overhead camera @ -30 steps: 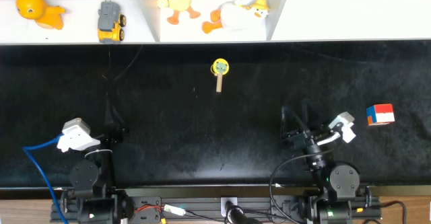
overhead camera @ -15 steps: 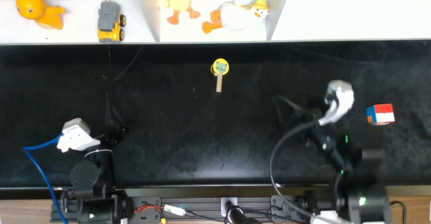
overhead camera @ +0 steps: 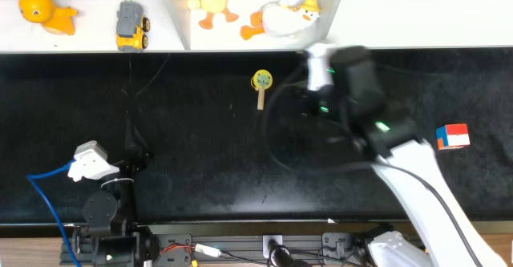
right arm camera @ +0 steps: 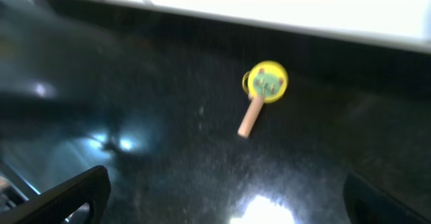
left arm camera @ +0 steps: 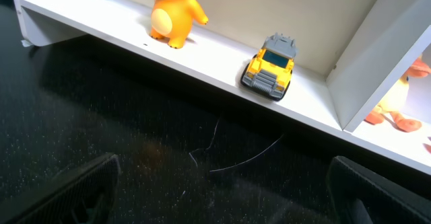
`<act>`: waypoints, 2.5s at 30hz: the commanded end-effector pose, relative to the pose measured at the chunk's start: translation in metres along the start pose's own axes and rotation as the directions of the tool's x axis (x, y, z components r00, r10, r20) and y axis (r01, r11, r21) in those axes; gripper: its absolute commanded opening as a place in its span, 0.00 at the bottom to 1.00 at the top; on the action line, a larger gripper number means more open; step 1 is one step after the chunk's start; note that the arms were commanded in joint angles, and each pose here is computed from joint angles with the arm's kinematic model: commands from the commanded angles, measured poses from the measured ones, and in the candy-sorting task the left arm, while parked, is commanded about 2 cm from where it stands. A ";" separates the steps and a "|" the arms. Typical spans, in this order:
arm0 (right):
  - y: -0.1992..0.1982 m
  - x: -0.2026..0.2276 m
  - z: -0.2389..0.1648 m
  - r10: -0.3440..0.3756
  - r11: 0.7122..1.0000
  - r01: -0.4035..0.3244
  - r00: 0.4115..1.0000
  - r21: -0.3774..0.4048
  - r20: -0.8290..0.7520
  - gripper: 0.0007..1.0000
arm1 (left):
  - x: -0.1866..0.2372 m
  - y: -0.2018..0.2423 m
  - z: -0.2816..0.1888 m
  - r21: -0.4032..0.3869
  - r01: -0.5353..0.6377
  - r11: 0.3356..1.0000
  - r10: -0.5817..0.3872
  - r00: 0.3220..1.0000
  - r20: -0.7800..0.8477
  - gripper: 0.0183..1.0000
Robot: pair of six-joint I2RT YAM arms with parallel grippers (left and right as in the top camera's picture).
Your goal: Store Toys
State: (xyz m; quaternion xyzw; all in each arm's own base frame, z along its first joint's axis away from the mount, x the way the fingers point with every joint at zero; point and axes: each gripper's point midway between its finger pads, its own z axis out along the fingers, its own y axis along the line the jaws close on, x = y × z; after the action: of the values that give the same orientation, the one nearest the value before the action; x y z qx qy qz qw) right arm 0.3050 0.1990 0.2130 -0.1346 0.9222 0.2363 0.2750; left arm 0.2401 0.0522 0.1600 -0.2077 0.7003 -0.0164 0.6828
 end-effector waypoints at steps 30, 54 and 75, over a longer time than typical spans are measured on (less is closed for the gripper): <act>-0.035 0.067 0.179 0.285 0.927 -0.200 0.926 0.316 -0.249 0.85 | -0.001 0.000 0.000 -0.001 0.019 1.000 -0.019 1.000 0.008 1.00; -0.050 0.121 0.183 0.348 0.901 -0.175 0.839 0.398 -0.419 0.04 | -0.001 0.000 0.000 -0.001 0.019 1.000 -0.019 1.000 0.008 1.00; 0.002 0.071 0.066 0.339 0.902 -0.171 0.850 0.397 -0.403 0.04 | -0.001 0.000 0.000 -0.001 0.019 1.000 -0.019 1.000 0.008 1.00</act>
State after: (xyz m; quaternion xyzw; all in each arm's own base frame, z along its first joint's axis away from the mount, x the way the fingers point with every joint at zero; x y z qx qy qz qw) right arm 0.2726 0.2218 0.0733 -0.0056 0.9986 0.0389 -0.0341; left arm 0.2401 0.0522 0.1599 -0.2078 0.7004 -0.0164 0.6826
